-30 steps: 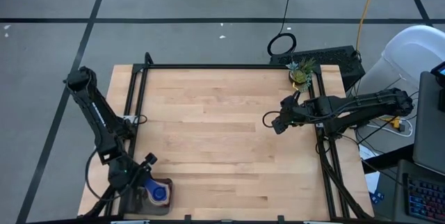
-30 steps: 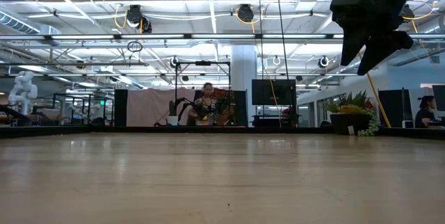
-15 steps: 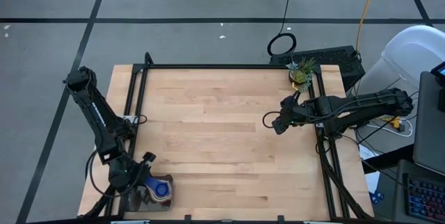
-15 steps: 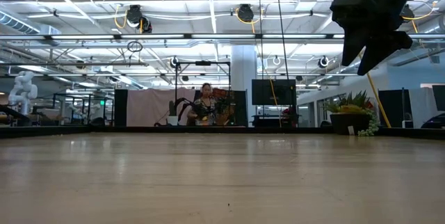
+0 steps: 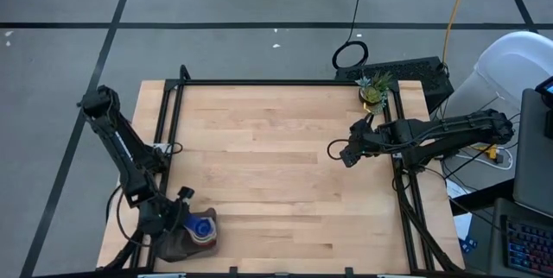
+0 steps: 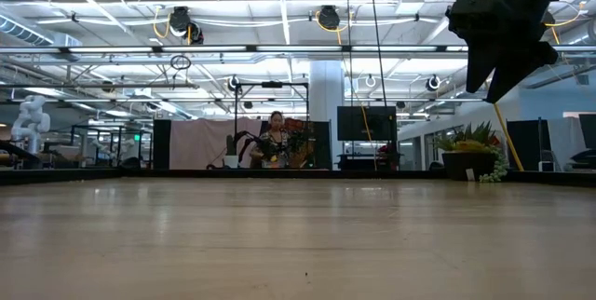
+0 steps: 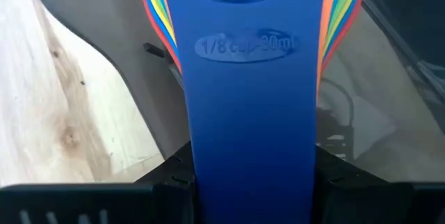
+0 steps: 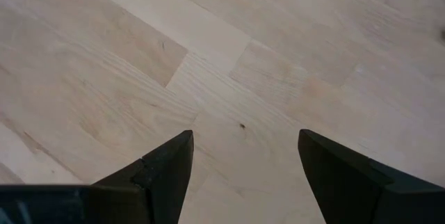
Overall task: Nest measuring cups in basket
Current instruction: Put the nested measuring cups into the black bin
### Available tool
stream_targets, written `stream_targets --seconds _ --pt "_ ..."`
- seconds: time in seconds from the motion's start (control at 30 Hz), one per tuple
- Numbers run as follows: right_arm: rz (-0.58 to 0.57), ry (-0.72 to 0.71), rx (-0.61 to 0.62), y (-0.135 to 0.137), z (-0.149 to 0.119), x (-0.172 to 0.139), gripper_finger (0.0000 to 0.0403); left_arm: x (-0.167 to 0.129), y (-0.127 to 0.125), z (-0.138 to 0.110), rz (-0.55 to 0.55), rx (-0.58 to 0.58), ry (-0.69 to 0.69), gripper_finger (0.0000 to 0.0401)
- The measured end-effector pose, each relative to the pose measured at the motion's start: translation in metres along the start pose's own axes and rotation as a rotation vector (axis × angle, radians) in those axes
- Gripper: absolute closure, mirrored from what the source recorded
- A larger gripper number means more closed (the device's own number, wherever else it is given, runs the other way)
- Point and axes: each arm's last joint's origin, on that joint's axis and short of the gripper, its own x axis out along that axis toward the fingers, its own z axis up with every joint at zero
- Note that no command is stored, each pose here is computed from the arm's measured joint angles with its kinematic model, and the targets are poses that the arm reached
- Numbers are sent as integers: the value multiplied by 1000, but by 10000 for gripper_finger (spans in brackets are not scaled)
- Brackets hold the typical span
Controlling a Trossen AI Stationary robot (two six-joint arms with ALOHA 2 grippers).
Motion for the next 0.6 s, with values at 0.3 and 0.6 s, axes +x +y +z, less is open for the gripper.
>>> stream_targets --seconds 0.3,0.6 --pt "-1 1 0 0 0 0 149 -3 -1 11 4 63 4 265" --pt "-29 16 -8 -3 -2 0 149 -5 1 10 16 16 49 265"
